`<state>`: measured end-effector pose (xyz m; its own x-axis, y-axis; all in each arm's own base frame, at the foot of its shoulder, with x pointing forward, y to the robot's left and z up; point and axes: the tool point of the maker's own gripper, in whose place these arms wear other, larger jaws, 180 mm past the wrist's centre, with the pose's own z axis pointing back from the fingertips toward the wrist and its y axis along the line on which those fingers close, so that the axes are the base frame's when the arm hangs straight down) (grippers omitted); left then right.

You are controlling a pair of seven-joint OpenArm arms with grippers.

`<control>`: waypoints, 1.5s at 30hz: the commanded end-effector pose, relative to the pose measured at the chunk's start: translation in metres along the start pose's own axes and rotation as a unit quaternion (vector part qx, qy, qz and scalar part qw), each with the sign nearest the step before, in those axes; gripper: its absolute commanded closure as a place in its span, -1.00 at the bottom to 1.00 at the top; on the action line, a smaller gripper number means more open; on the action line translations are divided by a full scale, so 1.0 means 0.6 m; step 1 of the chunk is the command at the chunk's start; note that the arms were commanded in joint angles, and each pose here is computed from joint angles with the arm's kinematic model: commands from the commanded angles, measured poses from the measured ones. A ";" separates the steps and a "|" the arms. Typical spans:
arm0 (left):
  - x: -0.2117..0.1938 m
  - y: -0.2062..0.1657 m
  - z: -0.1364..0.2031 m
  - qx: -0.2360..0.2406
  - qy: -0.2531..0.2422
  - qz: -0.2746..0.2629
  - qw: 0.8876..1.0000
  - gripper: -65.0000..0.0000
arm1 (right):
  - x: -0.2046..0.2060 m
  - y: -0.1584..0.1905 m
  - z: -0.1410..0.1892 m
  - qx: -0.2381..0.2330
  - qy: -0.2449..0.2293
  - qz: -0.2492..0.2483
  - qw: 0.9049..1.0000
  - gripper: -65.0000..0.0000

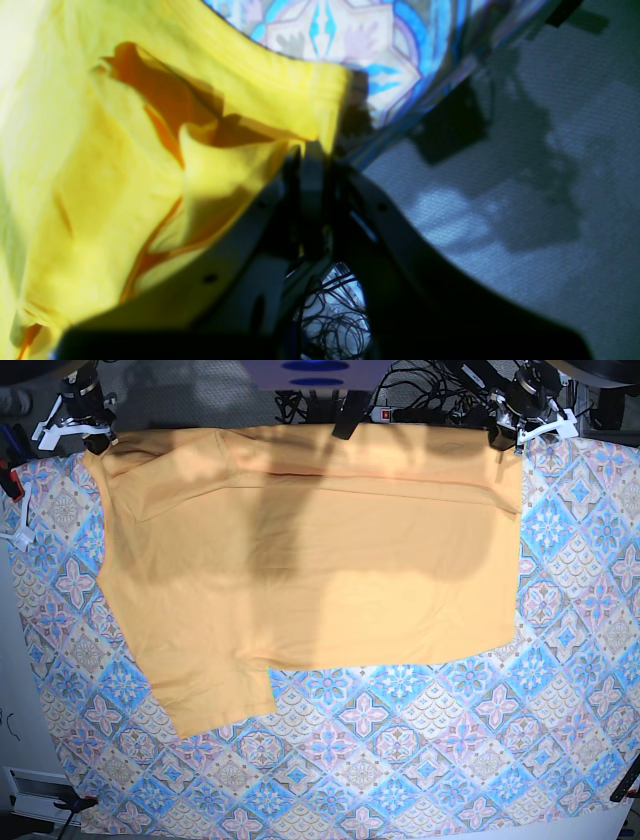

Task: Fold the T-shirt properly
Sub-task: 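Pull the folded edge corners apart with both grippers to flatten it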

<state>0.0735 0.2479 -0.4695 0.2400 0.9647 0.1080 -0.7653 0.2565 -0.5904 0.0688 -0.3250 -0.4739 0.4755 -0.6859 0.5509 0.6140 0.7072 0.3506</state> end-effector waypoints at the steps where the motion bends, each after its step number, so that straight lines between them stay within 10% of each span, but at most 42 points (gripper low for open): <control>1: 0.008 -0.006 0.006 -0.007 -0.005 -0.006 1.000 1.00 | 0.021 -0.004 0.005 0.001 -0.018 0.008 1.000 0.99; 9: 0.008 -0.007 0.005 -0.008 -0.004 -0.006 1.000 0.99 | 0.031 -0.006 0.008 -0.001 -0.026 0.008 1.000 0.69; 17: -0.010 -0.014 0.001 -0.017 0.011 0.002 1.000 0.35 | 0.035 -0.005 0.006 -0.001 -0.030 0.007 1.000 0.62; 45: -0.063 0.018 0.030 -0.001 0.074 0.025 0.997 0.34 | 0.070 -0.045 0.023 -0.031 -0.057 -0.003 0.998 0.62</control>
<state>0.0420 0.2146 -0.4724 0.2697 0.9617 -0.0490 -0.7957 0.1939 -0.5738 0.0610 -0.3625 -0.4581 0.4051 -0.6829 0.6079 0.6667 0.6756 0.3147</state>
